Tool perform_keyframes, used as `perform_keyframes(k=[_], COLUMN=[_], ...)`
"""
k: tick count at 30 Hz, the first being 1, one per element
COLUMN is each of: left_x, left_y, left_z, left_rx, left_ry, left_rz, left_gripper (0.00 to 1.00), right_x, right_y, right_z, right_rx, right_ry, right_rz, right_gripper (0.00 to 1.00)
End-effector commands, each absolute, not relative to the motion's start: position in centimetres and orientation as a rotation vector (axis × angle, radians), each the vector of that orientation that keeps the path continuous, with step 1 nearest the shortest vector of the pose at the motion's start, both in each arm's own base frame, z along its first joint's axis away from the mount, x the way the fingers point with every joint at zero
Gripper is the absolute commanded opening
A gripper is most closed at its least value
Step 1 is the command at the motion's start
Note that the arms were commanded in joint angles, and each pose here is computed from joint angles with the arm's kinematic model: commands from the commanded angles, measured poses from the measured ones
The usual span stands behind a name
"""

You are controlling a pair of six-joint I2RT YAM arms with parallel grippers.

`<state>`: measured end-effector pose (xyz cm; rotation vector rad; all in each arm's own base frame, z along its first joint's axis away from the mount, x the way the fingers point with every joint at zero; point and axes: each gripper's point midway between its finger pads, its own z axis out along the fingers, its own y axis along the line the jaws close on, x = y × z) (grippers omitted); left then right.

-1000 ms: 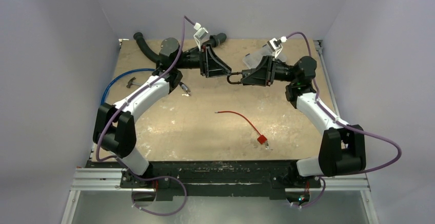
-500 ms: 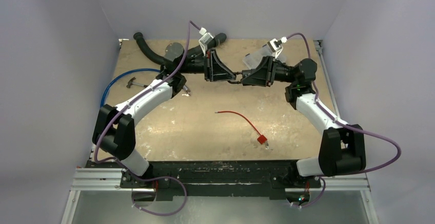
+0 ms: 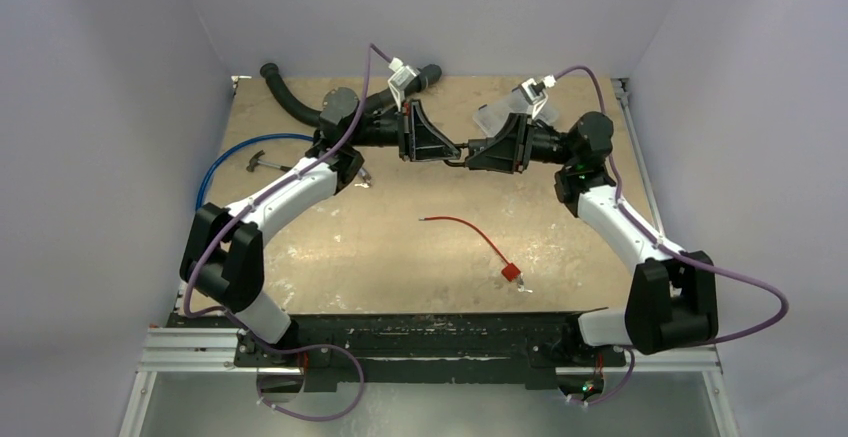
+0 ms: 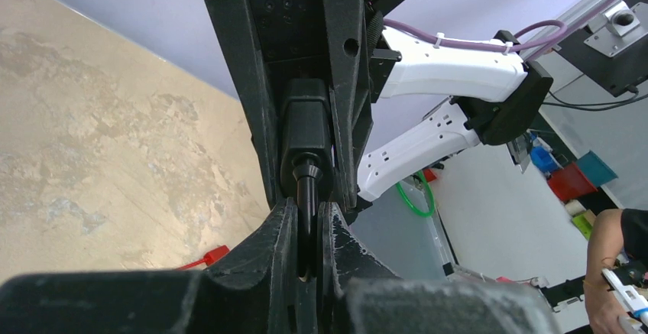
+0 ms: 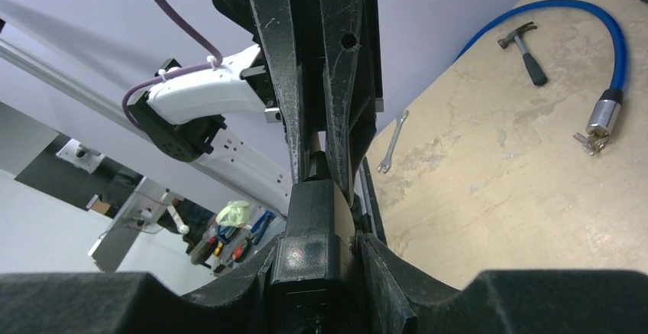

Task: Lock with the key
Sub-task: Lock the lock.

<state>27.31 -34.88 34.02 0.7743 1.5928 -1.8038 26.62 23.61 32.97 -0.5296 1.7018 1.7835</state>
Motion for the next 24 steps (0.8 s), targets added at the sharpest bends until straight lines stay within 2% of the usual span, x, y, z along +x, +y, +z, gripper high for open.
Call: perform_keyframes(k=[1, 24], left_x=[24.5, 23.9], left_y=[-37.3, -41.6], left_z=[36.9, 35.9], left_rx=[0.857, 0.919], left_ry=[1.434, 1.404], left_rz=[-1.831, -1.864], left_gripper=[0.0, 0.0], right_x=[25.6, 23.6], right_y=[26.3, 30.3], right_z=[34.9, 34.8], right_rx=[-0.607, -0.71], right_ry=[1.632, 1.608], right_rz=[1.784, 1.894], right_gripper=[0.0, 0.0])
